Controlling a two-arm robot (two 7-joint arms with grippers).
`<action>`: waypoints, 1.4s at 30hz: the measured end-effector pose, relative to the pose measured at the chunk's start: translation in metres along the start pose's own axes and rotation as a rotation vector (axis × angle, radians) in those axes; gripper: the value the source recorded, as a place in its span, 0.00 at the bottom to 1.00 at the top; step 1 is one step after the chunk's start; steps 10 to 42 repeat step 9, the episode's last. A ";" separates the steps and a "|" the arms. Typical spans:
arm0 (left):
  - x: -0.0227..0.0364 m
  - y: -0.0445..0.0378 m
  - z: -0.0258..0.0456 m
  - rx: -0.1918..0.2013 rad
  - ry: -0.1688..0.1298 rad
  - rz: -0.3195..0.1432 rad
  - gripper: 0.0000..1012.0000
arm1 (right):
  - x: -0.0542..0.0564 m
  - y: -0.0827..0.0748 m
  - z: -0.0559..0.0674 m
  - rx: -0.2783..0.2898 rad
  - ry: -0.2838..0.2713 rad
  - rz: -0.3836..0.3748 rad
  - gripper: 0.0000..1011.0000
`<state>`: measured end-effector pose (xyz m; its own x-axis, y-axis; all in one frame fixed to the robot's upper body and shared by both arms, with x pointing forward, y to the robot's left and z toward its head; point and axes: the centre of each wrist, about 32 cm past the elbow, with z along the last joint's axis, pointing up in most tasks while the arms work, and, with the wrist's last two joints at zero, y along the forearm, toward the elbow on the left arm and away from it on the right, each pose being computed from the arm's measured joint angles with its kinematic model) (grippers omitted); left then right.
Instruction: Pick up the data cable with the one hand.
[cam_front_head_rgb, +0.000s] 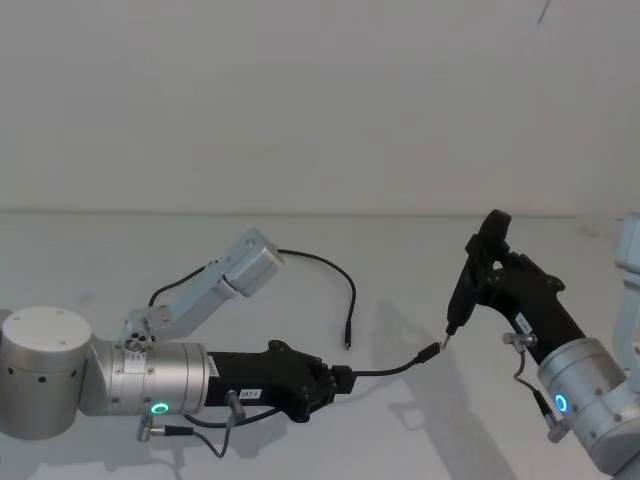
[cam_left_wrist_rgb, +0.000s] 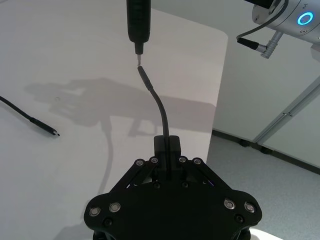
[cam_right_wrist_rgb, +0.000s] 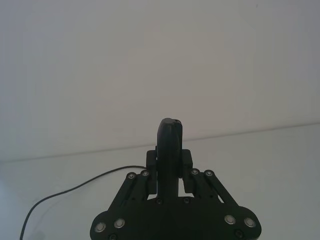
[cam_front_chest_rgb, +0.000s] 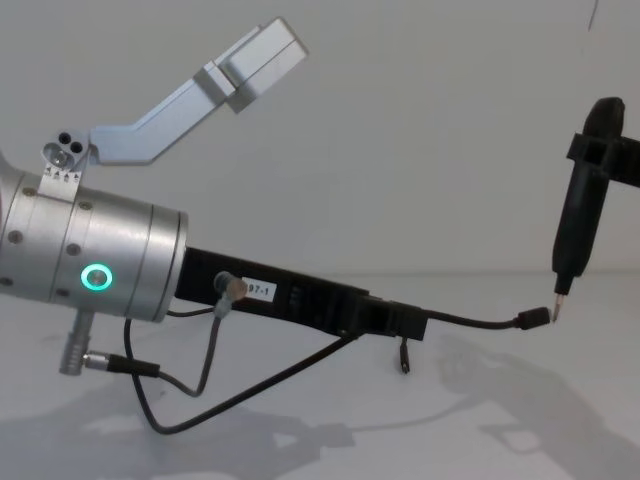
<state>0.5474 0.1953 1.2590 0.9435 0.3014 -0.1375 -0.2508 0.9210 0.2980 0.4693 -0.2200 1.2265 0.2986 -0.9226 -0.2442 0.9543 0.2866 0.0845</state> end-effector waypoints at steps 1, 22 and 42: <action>0.0000 0.0000 0.0000 0.000 0.000 0.000 0.04 | 0.000 0.000 0.000 -0.002 0.000 0.000 0.28; 0.0000 0.0000 0.0000 0.000 0.000 0.000 0.04 | 0.002 -0.001 0.000 -0.008 0.000 -0.002 0.28; 0.0000 0.0000 0.0000 0.000 0.000 0.000 0.04 | 0.002 -0.001 0.000 -0.008 0.000 -0.002 0.28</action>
